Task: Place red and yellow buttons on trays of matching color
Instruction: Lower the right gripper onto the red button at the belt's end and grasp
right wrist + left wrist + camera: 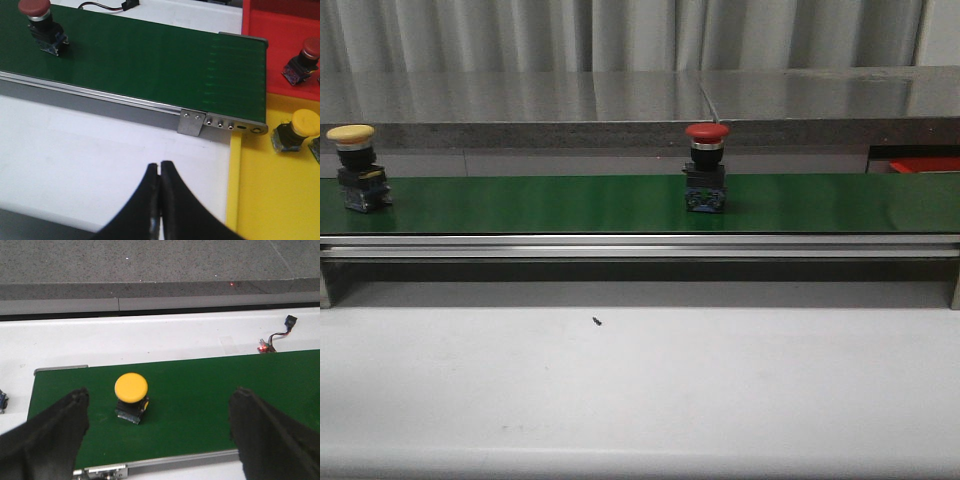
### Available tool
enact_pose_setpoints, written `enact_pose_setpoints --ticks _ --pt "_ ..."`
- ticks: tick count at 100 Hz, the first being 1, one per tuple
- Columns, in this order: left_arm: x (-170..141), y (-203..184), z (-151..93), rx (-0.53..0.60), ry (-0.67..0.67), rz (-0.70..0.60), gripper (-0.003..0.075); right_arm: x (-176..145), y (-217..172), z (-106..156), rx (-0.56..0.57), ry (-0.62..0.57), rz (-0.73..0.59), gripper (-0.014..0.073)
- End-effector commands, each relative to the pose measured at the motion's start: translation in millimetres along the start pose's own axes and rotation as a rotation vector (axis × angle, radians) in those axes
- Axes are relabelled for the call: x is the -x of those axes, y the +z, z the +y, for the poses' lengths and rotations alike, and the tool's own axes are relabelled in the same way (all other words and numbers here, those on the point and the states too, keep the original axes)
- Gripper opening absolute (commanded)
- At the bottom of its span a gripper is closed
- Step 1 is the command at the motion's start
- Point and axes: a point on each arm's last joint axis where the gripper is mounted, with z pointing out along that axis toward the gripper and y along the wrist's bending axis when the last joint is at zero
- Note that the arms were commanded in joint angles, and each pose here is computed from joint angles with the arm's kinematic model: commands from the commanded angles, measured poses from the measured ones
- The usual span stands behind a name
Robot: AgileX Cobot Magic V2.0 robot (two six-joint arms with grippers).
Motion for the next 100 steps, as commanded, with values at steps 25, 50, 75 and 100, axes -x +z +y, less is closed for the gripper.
enact_pose_setpoints --ticks 25,50,75,100 --pt "-54 -56 -8 0.033 -0.049 -0.196 0.0132 15 -5 -2 -0.022 -0.004 -0.105 -0.0106" --pt "-70 -67 -7 0.059 -0.054 -0.263 -0.0019 13 -5 -1 -0.01 0.002 -0.086 0.0368" --pt "-71 -63 -7 0.059 -0.057 -0.244 -0.0019 21 -4 -2 -0.01 0.004 -0.097 0.0589" --pt "-72 -57 -6 0.06 -0.061 -0.224 -0.0019 56 32 -11 0.022 0.019 0.041 0.0587"
